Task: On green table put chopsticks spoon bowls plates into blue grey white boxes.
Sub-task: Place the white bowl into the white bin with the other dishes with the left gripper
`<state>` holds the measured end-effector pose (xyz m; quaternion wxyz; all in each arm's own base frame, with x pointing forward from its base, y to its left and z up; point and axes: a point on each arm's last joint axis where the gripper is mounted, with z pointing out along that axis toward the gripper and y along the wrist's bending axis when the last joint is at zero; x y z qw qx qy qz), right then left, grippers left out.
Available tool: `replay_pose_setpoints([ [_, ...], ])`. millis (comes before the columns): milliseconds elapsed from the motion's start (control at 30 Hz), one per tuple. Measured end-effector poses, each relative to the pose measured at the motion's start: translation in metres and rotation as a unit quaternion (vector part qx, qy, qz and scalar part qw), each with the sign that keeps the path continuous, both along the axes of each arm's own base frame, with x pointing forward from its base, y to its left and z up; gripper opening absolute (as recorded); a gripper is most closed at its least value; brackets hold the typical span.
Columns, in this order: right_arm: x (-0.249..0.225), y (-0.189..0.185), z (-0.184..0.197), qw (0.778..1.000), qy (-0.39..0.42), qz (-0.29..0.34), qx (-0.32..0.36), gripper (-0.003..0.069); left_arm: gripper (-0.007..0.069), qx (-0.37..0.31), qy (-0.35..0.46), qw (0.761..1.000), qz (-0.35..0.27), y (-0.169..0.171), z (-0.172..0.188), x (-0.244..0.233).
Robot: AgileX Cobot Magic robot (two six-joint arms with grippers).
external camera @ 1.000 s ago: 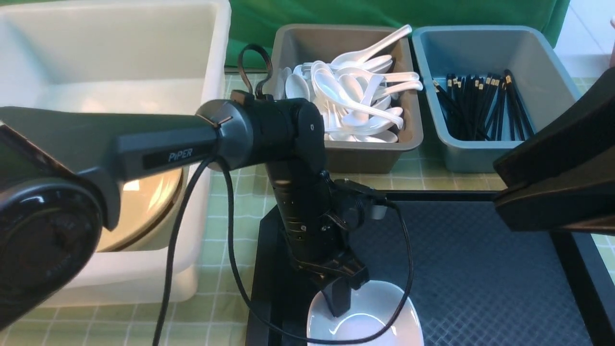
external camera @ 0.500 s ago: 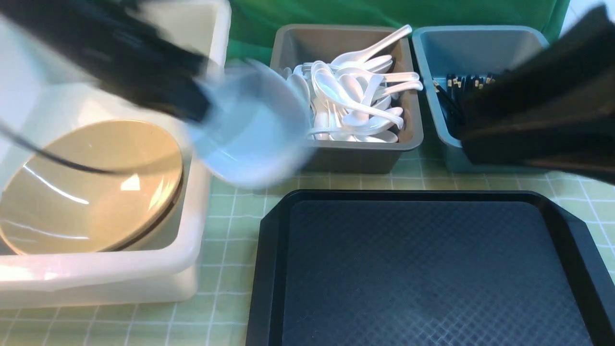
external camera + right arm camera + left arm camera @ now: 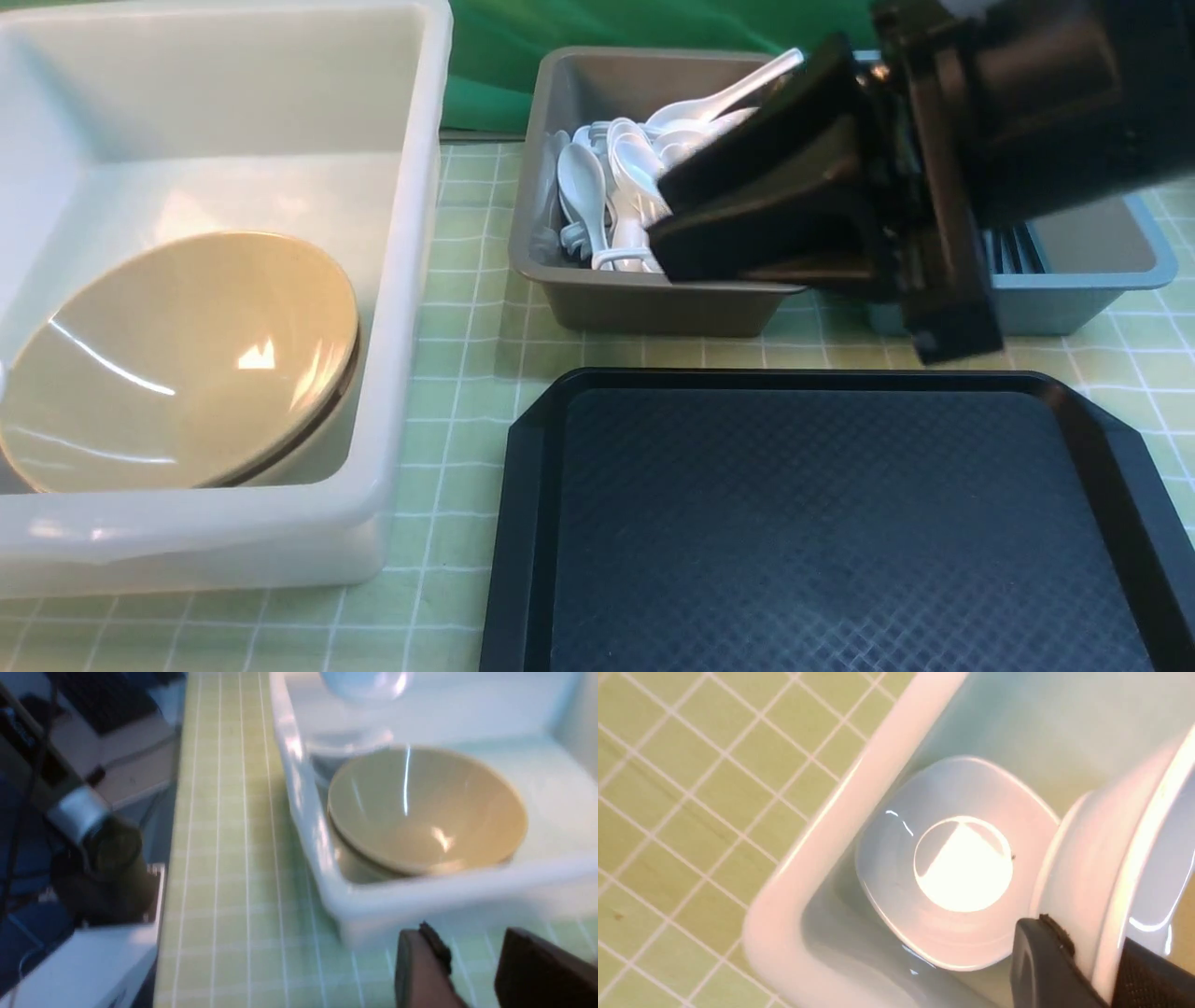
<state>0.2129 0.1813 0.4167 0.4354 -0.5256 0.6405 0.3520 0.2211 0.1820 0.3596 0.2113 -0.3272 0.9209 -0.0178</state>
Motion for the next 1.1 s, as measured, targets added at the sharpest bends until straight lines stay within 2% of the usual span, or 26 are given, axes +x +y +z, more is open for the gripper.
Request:
replay_pose_setpoints([
  [133, -0.004, 0.013, 0.003, 0.998, -0.033, 0.039, 0.033, 0.0245, 0.0015, -0.024, 0.035, 0.999, 0.018, 0.013, -0.024, 0.011],
  [300, -0.017, 0.035, 0.002, 0.994, -0.048, 0.093, 0.022, 0.0245, 0.0015, -0.044, 0.071, 0.996, 0.029, 0.026, -0.048, 0.021],
  [633, -0.019, 0.039, 0.005, 0.993, -0.060, 0.097, 0.021, 0.0245, 0.0015, -0.083, 0.123, 0.988, 0.034, 0.045, -0.099, 0.040],
  [1100, -0.019, 0.039, 0.005, 0.994, -0.050, 0.092, 0.022, 0.0245, 0.0035, -0.093, 0.126, 0.986, 0.053, 0.043, -0.100, 0.041],
])
